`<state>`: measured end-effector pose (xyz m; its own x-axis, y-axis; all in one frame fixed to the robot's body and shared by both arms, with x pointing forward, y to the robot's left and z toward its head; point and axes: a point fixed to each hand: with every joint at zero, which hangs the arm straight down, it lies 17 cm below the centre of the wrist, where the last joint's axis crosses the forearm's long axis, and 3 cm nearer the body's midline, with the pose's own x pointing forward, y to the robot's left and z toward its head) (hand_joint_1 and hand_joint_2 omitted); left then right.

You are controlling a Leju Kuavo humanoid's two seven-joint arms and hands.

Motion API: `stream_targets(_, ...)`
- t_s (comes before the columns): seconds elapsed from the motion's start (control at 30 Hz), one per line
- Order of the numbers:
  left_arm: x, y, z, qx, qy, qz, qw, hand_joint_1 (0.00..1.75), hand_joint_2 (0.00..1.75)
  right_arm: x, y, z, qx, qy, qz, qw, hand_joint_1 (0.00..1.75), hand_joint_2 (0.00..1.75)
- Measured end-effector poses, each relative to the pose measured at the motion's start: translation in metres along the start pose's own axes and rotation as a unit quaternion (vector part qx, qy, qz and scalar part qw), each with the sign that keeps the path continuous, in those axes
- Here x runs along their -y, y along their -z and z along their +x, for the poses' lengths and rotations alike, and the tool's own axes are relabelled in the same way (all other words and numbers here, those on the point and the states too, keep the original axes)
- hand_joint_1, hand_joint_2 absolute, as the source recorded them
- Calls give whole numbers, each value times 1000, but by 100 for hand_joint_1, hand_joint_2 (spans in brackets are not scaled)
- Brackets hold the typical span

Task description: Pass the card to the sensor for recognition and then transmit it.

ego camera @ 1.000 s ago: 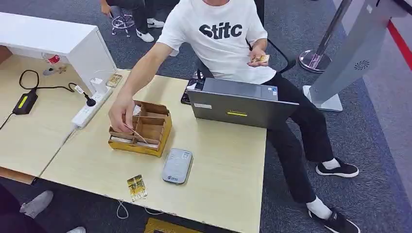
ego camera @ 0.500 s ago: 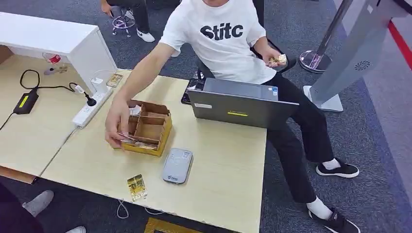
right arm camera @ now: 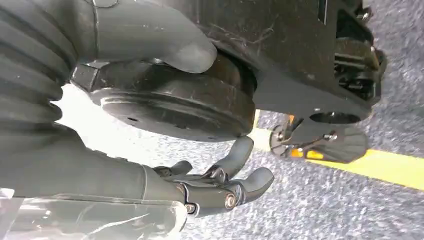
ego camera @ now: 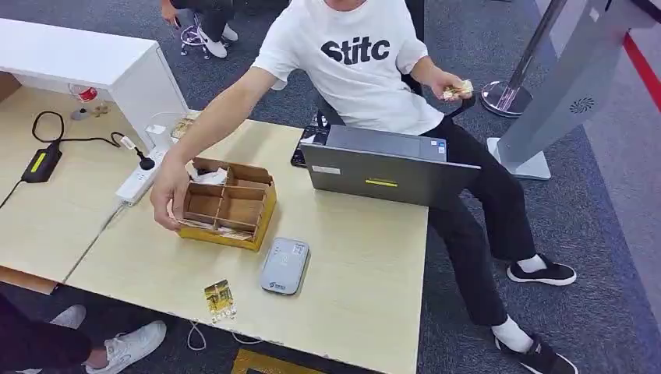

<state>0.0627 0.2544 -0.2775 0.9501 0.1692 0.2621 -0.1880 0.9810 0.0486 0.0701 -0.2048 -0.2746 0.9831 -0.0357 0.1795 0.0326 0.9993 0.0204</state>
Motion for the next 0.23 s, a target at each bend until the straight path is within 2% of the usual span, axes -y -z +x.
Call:
stream_targets(0.13,-6,-2,-10,-9,26,-20,999,0,175,19,-1,0,23,1,4,1000,0,175)
stream_targets(0.17,-7,-3,-12,-11,31,-25,999,0,175,21,-1,0,28,1,5,1000,0,0)
stream_targets(0.23,-7,-4,-16,-17,38,-35,999,0,175,27,-2,-2,36,0,8,999,0,0)
